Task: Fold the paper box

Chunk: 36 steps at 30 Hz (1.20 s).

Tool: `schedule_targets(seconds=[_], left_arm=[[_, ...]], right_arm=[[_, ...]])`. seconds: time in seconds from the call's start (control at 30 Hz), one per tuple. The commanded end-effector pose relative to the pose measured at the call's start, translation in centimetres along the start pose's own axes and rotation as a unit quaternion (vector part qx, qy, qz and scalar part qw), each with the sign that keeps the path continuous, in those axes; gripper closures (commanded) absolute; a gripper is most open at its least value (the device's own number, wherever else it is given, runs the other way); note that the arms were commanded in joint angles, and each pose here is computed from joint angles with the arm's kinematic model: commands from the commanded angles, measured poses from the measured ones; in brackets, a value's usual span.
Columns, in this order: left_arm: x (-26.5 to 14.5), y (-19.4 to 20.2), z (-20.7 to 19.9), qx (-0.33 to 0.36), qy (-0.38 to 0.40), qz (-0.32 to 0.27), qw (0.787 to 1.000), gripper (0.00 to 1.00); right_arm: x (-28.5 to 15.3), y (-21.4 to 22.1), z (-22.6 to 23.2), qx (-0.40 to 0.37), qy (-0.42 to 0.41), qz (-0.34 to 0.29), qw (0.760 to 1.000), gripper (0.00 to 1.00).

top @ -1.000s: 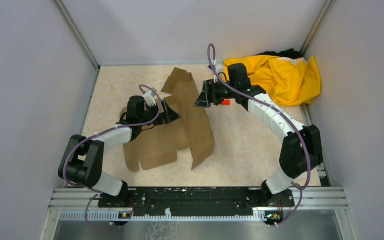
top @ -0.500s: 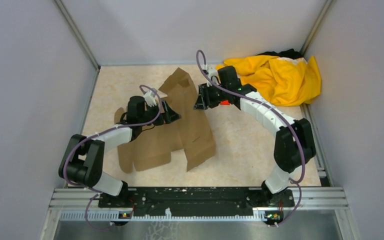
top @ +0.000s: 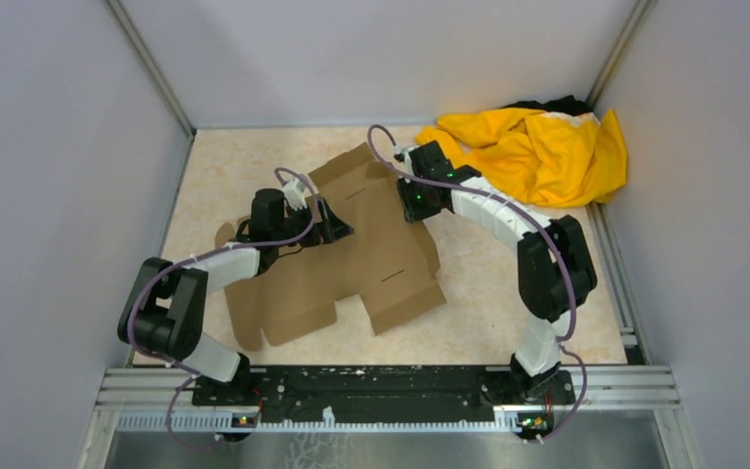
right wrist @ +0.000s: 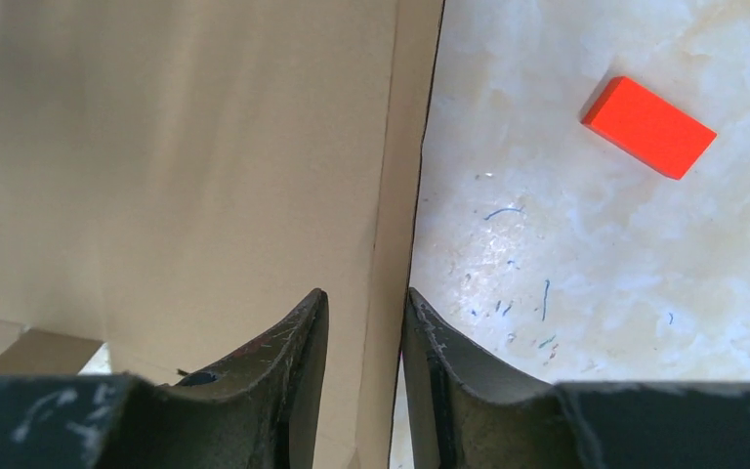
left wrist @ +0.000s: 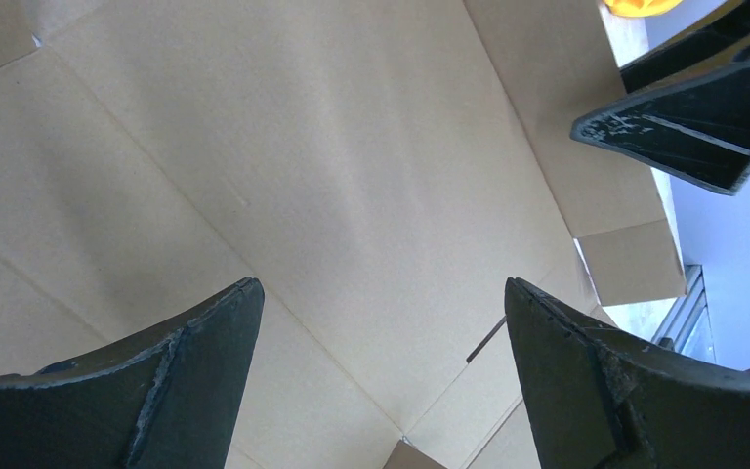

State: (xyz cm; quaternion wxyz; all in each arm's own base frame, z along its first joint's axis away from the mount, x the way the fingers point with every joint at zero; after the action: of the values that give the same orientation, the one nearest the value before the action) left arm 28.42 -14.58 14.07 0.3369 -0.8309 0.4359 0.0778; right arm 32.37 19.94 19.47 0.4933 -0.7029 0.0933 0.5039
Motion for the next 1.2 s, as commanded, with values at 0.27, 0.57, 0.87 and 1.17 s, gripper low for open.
schedule_targets(seconds=[0.27, 0.57, 0.87, 1.17], left_arm=[[0.5, -0.3, 0.9, 0.016, 0.008, 0.004, 1.000, 0.01], [0.8, -0.2, 1.2, 0.015, 0.012, 0.011, 1.000, 0.01], [0.2, -1.8, 0.6, 0.034, 0.011, -0.004, 0.999, 0.01], [-5.3, -8.3, -3.7, 0.065, 0.050, -0.108, 0.991, 0.01]], right_arm=[[5.9, 2.0, -0.8, -0.006, -0.011, -0.001, 1.000, 0.67], [7.1, 1.6, -2.2, -0.007, -0.015, -0.013, 1.000, 0.63], [5.4, 0.8, -2.7, -0.044, -0.001, -0.015, 0.999, 1.00], [-6.6, -2.0, -2.6, -0.120, 0.179, -0.040, 0.976, 1.00]])
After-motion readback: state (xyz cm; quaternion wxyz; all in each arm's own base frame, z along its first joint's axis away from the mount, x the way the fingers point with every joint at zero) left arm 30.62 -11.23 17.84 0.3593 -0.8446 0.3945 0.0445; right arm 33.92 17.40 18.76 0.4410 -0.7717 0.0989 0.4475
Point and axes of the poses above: each gripper's point midway between its finger pads, its own x axis out along the fingers, its own z axis along the line the jaws close on, y = z × x, the point moved 10 cm from there along -x, back along the fingers, and after that the axes turned 12 degrees about -x, right-handed, at the moved point
